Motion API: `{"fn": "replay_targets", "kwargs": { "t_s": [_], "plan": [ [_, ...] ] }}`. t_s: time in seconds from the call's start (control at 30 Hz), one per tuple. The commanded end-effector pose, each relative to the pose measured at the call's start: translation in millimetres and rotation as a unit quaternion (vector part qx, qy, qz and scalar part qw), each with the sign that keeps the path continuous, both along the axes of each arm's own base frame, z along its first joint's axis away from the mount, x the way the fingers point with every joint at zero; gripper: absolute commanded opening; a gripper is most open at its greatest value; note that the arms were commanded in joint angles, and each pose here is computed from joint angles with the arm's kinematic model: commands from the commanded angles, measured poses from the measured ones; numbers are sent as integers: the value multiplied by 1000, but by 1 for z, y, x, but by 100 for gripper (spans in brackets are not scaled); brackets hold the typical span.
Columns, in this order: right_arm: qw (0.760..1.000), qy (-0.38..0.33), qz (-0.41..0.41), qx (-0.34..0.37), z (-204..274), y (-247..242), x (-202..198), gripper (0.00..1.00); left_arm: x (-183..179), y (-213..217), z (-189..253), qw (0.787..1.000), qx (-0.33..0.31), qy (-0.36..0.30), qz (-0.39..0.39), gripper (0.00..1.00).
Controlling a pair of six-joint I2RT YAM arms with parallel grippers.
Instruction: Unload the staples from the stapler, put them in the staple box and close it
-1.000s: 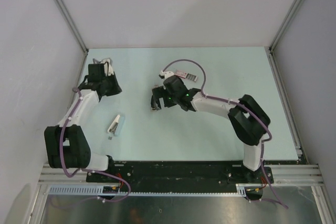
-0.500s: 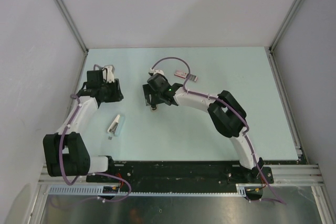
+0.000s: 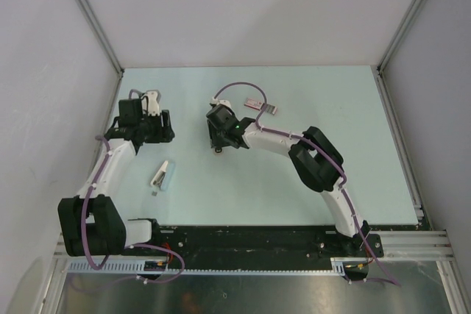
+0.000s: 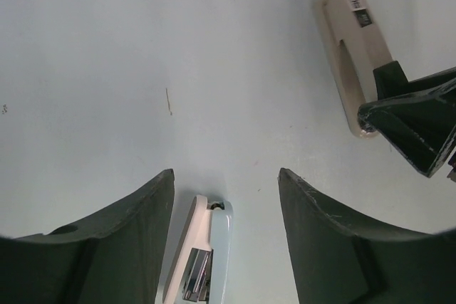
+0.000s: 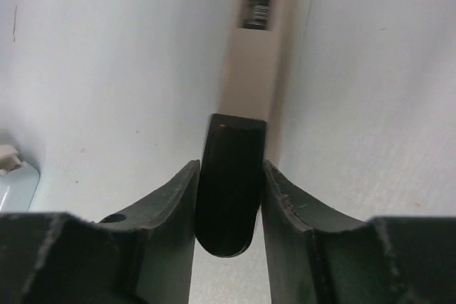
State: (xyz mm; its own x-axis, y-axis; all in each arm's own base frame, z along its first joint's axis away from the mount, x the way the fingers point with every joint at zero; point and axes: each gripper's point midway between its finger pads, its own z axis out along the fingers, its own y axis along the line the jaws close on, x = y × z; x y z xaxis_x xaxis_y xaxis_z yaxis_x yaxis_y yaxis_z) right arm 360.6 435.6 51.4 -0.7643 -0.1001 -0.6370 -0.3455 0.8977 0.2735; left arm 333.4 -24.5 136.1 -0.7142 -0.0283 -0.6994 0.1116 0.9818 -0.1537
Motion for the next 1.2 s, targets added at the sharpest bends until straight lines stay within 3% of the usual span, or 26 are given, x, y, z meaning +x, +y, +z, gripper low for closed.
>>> {"fn": "replay_targets", "kwargs": {
  "t_s": [0.0,0.23,0.37,0.5,0.67,0.9,1.17],
  "plan": [
    [999,-25,-6,34,27,7,13,35,-2,-5,-3,999,9,-3,-37,64],
    [998,-27,8,63,44,13,8,9,-5,-23,-11,997,28,4,-72,61],
    [989,-37,14,143,73,21,3,2,-9,-51,-16,992,29,12,-121,66],
    [969,-36,4,244,101,23,-2,0,-17,-81,-32,984,21,36,-173,67],
    [947,-37,-8,319,124,24,-8,0,-19,-103,-43,977,-15,62,-204,72],
    [924,-49,-39,377,148,11,-6,0,-35,-132,-43,956,-87,78,-271,72],
    [915,-43,-85,392,144,8,-6,0,-41,-141,-60,947,-124,121,-270,70]
  ]
}}
